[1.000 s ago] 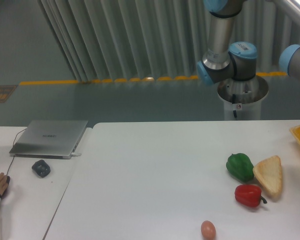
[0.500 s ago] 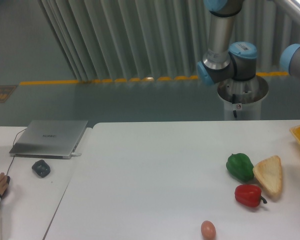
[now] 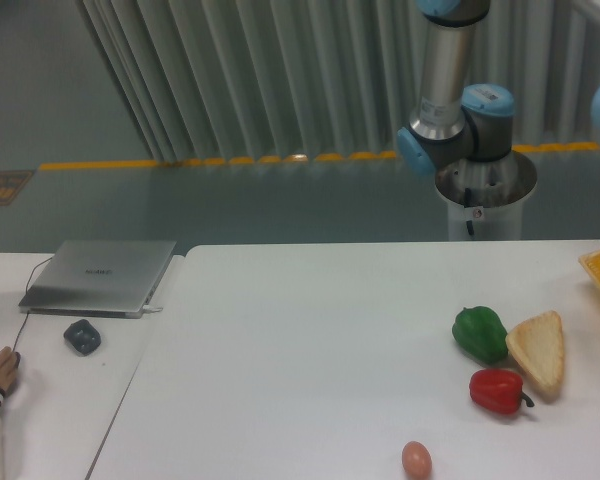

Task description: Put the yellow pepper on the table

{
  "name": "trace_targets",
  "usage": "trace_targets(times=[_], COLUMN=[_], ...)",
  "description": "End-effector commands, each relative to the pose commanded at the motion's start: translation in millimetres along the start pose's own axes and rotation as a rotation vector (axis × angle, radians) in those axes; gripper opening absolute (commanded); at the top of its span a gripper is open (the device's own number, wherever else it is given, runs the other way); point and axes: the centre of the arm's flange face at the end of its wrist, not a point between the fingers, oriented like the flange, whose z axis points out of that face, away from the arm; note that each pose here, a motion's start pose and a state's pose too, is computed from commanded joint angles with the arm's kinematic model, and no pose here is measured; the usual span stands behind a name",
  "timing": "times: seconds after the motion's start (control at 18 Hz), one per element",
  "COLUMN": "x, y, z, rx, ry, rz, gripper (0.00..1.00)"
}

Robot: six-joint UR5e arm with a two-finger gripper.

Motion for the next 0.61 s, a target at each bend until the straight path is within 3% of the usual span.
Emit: trace_targets(times=[0.33, 0.61], x=[-6.1, -14.7], y=[42.4, 71.3], z=[11.6, 42.6], rx=[-0.012, -0.01], ry=[-0.016, -0.016], rz=[-0.206, -0.456], gripper=[1.0, 1.0])
